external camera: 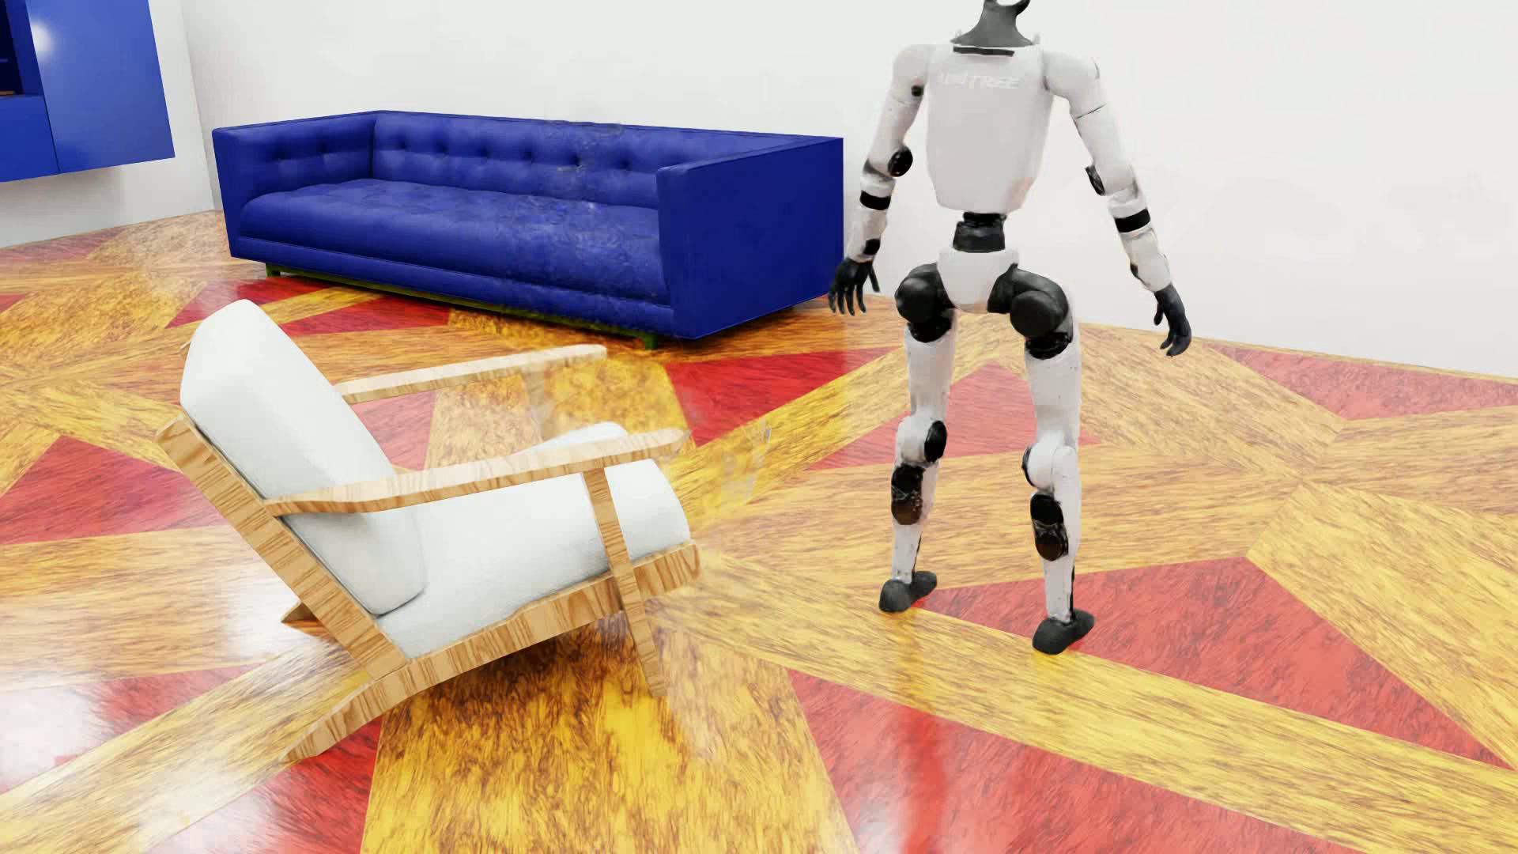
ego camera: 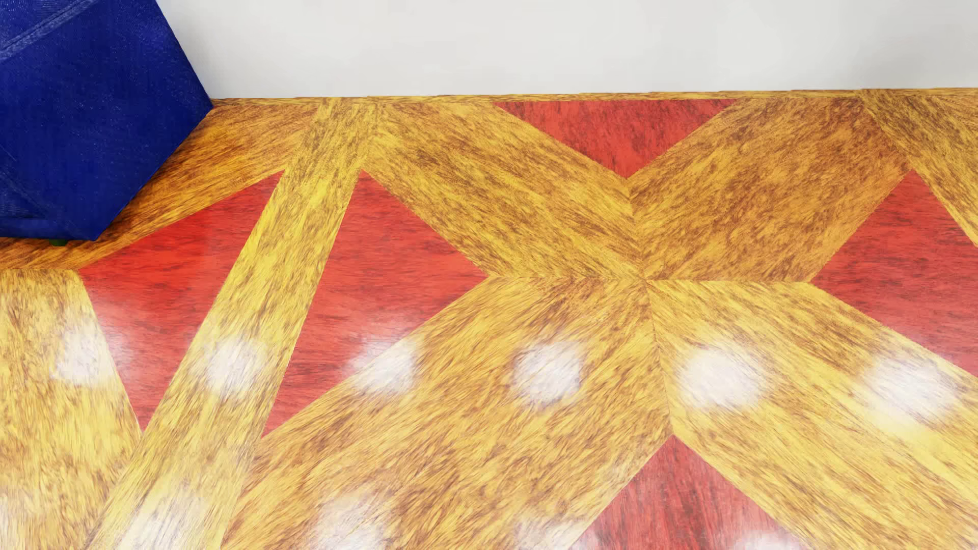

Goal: Sit down on the chair

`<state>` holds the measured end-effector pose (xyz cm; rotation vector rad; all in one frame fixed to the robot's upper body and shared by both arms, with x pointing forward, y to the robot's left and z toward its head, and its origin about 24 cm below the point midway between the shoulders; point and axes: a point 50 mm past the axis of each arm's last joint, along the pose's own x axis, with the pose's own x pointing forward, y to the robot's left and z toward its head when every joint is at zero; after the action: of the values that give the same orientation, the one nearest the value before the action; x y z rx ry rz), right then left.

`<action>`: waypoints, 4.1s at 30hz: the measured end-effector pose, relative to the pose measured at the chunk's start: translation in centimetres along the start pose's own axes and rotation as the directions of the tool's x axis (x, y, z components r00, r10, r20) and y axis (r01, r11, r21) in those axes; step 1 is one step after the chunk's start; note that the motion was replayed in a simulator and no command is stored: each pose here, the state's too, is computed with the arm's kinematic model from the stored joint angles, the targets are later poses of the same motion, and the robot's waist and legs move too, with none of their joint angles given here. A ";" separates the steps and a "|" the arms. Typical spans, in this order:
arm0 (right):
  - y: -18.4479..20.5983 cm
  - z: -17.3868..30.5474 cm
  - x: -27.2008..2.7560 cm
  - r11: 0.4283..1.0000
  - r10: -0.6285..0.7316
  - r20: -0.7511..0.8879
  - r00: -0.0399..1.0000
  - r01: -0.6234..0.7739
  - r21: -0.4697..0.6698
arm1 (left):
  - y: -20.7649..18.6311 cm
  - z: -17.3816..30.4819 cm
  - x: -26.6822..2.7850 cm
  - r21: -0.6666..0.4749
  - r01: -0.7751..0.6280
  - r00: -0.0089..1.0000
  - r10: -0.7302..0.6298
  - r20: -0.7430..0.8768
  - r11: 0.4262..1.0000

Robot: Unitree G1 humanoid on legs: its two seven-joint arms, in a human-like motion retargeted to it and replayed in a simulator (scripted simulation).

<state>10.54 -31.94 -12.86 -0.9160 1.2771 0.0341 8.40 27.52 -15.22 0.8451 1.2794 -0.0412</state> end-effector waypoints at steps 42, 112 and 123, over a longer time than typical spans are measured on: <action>1.3 1.4 -0.4 0.998 0.004 0.117 0.993 -0.010 0.055 | 2.3 0.4 0.3 0.140 0.008 0.999 -0.016 0.049 0.990; -11.3 25.0 -7.8 0.913 -0.319 0.719 0.618 0.405 0.057 | 15.0 21.2 -5.0 -0.023 -0.470 0.702 0.389 0.596 0.882; -14.4 30.1 -12.8 0.852 -0.364 0.823 0.436 0.513 0.105 | 19.0 27.3 -9.6 -0.082 -0.577 0.553 0.462 0.693 0.813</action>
<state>37.42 -17.59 5.86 -1.1590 0.1044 0.1410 36.46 21.33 4.00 1.1837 0.2724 0.0230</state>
